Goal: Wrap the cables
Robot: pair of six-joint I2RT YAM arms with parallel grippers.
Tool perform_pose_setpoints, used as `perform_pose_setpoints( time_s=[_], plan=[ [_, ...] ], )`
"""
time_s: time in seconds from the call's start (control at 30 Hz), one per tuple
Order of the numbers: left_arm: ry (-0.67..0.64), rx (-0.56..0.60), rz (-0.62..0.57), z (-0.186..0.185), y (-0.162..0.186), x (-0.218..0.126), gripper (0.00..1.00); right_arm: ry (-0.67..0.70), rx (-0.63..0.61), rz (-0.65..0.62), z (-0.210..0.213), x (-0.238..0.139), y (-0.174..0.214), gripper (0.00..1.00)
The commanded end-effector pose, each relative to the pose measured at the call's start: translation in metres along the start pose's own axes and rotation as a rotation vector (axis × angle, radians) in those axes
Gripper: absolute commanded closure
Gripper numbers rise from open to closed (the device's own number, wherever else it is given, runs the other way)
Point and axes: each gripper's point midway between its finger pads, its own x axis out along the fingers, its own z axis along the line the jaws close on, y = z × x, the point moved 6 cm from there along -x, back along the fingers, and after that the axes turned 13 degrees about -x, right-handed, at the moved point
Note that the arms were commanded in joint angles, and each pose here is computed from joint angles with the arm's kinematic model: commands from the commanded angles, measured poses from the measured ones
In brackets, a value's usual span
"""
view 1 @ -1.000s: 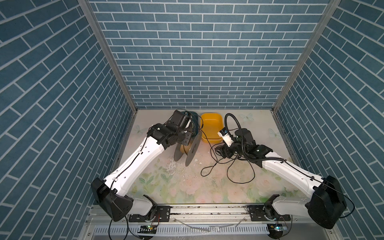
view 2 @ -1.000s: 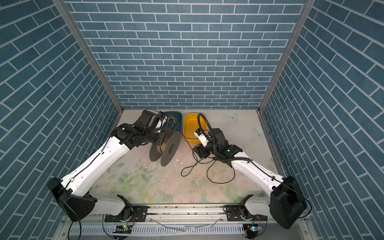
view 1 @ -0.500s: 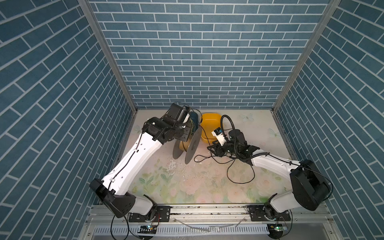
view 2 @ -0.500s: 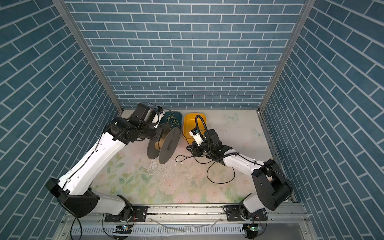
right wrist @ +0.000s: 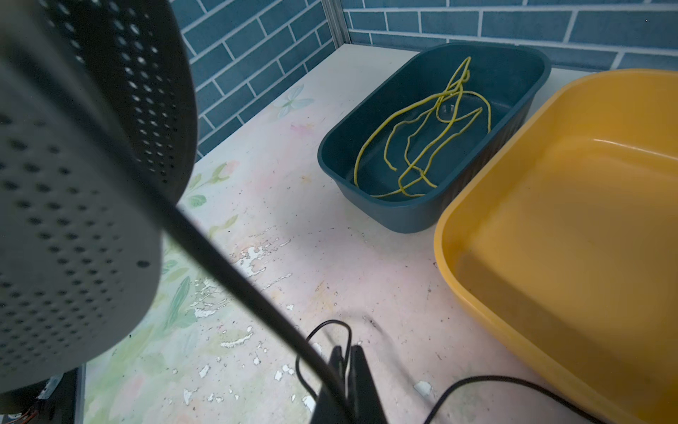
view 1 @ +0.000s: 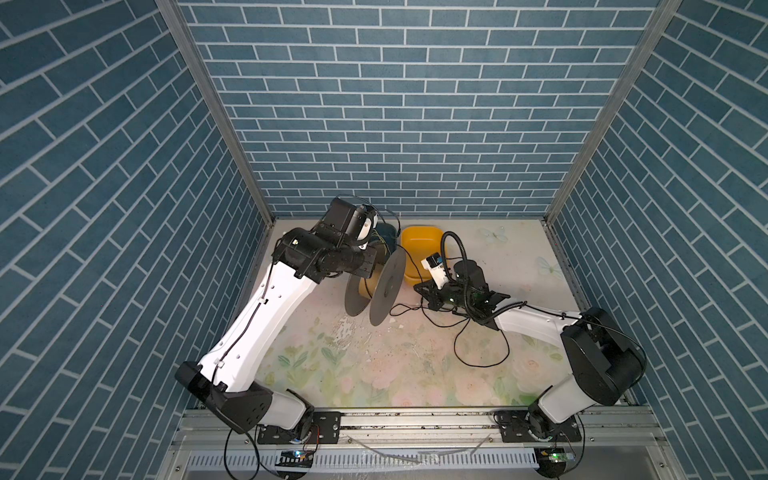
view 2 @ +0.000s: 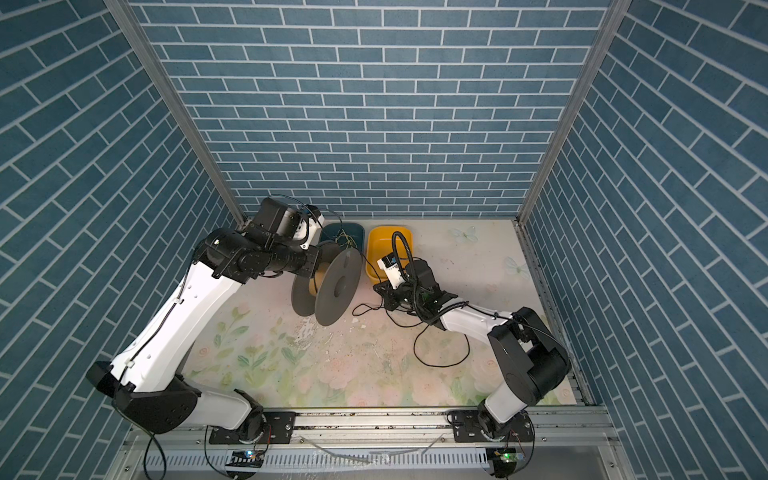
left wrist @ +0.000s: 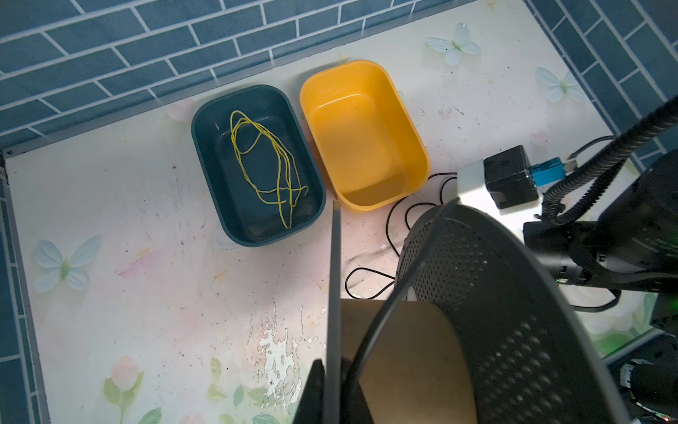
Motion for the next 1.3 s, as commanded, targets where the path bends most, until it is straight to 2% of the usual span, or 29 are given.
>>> perform_pose_setpoints(
  time_s=[0.0,0.2,0.33,0.5,0.53,0.6,0.7,0.9,0.97,1.1,1.27],
  plan=[
    [0.110,-0.021,-0.060,-0.012,-0.011,-0.024,1.00,0.095,0.034,-0.025,-0.010,-0.005,-0.002,1.00],
    [0.214,-0.064,-0.064,-0.014,-0.014,-0.032,1.00,0.133,0.111,0.012,-0.023,0.007,-0.004,1.00],
    [0.261,-0.124,-0.109,-0.011,-0.022,-0.039,1.00,0.055,0.140,0.002,-0.018,0.018,0.002,1.00],
    [0.237,-0.170,-0.215,-0.004,-0.034,-0.047,1.00,-0.071,0.181,-0.058,-0.005,0.021,0.008,1.00],
    [0.241,-0.171,-0.226,-0.004,-0.035,-0.049,1.00,-0.088,0.183,-0.064,-0.003,0.021,0.008,0.98],
    [0.250,-0.168,-0.246,-0.005,-0.038,-0.055,1.00,-0.083,0.187,-0.058,-0.001,0.016,0.012,0.78],
    [0.256,-0.156,-0.271,-0.007,-0.042,-0.068,1.00,-0.047,0.177,-0.034,-0.001,0.005,0.016,0.58],
    [0.241,-0.121,-0.318,-0.008,-0.050,-0.093,1.00,0.039,0.188,0.023,0.004,-0.030,0.009,0.38],
    [0.238,-0.116,-0.326,-0.008,-0.052,-0.096,1.00,0.062,0.174,0.041,0.006,-0.042,0.007,0.26],
    [0.235,-0.110,-0.323,-0.009,-0.056,-0.097,1.00,0.075,0.101,0.139,0.010,-0.056,0.007,0.24],
    [0.227,-0.111,-0.322,-0.009,-0.059,-0.094,1.00,0.123,0.015,0.162,0.008,-0.063,0.021,0.24]
  ],
)
